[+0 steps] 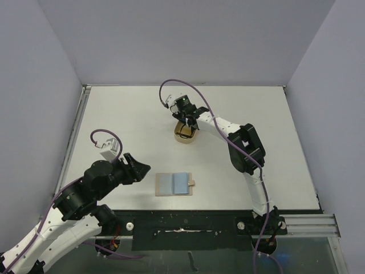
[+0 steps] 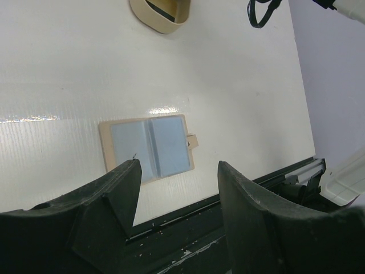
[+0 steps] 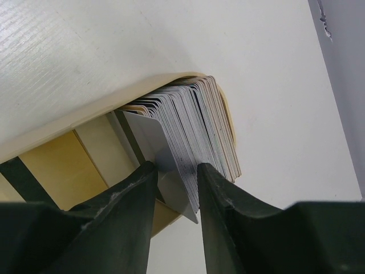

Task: Put the credit cards into the card holder
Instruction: Pick up the credit card from the storage box.

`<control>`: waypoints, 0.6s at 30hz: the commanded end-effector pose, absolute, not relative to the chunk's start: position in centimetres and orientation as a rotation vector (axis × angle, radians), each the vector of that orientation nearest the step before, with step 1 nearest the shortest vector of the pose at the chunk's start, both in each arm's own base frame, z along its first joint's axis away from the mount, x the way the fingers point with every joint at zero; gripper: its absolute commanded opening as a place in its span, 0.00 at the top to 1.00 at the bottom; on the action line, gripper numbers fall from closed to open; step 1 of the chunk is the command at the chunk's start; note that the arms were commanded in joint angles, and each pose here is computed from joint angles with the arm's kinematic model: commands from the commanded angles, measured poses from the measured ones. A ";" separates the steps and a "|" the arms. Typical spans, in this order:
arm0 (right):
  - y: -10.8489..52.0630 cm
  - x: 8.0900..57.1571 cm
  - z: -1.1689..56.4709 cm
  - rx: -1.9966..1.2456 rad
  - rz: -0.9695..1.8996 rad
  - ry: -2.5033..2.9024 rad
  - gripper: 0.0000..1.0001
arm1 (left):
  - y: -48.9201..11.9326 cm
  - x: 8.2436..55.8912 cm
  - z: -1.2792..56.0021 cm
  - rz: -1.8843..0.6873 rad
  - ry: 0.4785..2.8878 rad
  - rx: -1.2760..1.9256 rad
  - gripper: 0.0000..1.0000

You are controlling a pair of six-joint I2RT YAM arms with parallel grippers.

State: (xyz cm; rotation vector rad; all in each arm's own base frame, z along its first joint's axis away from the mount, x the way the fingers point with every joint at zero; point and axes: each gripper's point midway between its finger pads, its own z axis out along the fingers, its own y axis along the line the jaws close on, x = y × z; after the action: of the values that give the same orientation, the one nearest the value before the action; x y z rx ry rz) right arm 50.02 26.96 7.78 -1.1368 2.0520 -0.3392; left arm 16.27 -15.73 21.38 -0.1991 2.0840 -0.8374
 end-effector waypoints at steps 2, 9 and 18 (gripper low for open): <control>27.4 52.2 14.8 -1.022 -0.370 1.919 0.68 | -16.0 16.5 23.0 -0.863 2.035 -0.186 0.45; 27.7 51.6 15.7 -1.037 -0.368 1.905 0.82 | -16.0 16.5 23.0 -0.866 2.033 -0.186 0.45; 30.7 47.7 17.1 -1.092 -0.232 1.882 1.00 | -16.1 16.6 22.2 -0.848 2.070 -0.199 0.45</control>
State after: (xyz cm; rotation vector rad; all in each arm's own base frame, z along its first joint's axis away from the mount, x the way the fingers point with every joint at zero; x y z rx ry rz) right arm 48.58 29.26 10.20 -1.1840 1.9894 -0.3136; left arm 16.32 -15.78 21.23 -0.1999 2.0911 -0.8327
